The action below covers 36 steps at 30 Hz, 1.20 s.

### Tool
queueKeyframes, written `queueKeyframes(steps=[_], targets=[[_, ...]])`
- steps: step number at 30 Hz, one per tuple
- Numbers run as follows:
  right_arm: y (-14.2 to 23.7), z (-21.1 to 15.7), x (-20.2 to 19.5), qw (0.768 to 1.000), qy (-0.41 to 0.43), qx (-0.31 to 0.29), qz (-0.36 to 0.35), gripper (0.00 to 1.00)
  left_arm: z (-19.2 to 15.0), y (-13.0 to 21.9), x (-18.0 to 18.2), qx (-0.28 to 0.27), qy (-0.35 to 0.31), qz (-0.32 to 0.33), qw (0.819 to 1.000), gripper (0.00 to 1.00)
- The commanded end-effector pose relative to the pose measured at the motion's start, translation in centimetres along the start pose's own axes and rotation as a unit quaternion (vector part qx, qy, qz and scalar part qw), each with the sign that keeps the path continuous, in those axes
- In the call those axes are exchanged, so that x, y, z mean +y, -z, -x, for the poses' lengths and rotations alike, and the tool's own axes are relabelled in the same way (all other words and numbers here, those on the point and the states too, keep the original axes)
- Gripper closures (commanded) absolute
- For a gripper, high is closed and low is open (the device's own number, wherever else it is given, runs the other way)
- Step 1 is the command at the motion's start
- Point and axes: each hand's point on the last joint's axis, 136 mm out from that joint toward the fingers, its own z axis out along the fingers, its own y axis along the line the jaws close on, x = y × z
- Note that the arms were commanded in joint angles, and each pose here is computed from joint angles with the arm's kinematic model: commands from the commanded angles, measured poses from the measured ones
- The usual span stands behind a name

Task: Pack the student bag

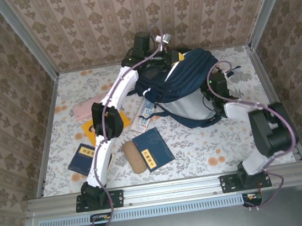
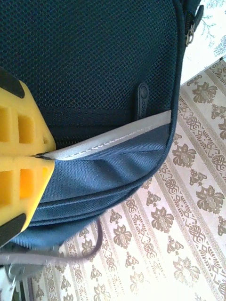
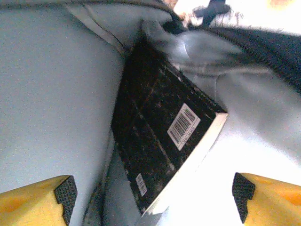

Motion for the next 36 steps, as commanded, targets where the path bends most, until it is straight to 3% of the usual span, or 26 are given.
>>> queueKeyframes(steps=[1,6,11,16,17,19,21,23,27,30,34,36], targets=[[4.4,1.9,-1.3,0.996,0.047,-0.031,-0.063,0.12,2.0,0.8,-1.7,-0.028,-0.04,-0.013,0.999,1.0],[11.6,4.6,-3.9,0.98,0.089,-0.09,-0.156,0.15,1.2,-0.4,-1.8,-0.02,-0.042,-0.015,0.999,1.0],[16.9,5.6,-4.3,0.972,0.114,-0.128,-0.159,0.19,-1.5,-3.9,-2.2,0.013,-0.044,-0.026,0.999,1.0],[20.0,5.6,-4.2,0.972,0.12,-0.141,-0.146,0.21,-4.7,-6.8,-1.8,0.049,-0.04,-0.022,0.998,1.0],[20.2,5.4,-4.0,0.972,0.128,-0.137,-0.143,0.21,-5.0,-7.0,-1.7,0.052,-0.04,-0.018,0.998,0.96],[20.3,5.0,-3.2,0.972,0.151,-0.118,-0.135,0.2,-5.2,-6.8,-1.5,0.054,-0.041,0.0,0.998,0.67],[20.4,4.6,-2.2,0.97,0.179,-0.098,-0.132,0.19,-4.7,-5.4,-1.8,0.049,-0.048,0.029,0.997,0.45],[20.2,3.5,-0.4,0.967,0.221,-0.069,-0.103,0.19,-4.1,-3.0,-2.3,0.043,-0.055,0.069,0.995,0.34],[19.6,-0.1,2.6,0.953,0.299,0.001,-0.041,0.19,-3.9,3.3,-2.7,0.014,-0.056,0.174,0.983,0.27],[18.5,-4.4,4.4,0.935,0.345,0.081,0.0,0.19,-4.1,10.1,-3.1,-0.046,-0.051,0.264,0.962,0.25],[16.5,-11.1,7.5,0.894,0.396,0.199,0.059,0.18,-7.0,19.5,-1.0,-0.118,0.021,0.342,0.932,0.23],[15.3,-14.7,8.9,0.867,0.426,0.248,0.074,0.18,-9.5,24.7,1.6,-0.16,0.087,0.385,0.905,0.23]])
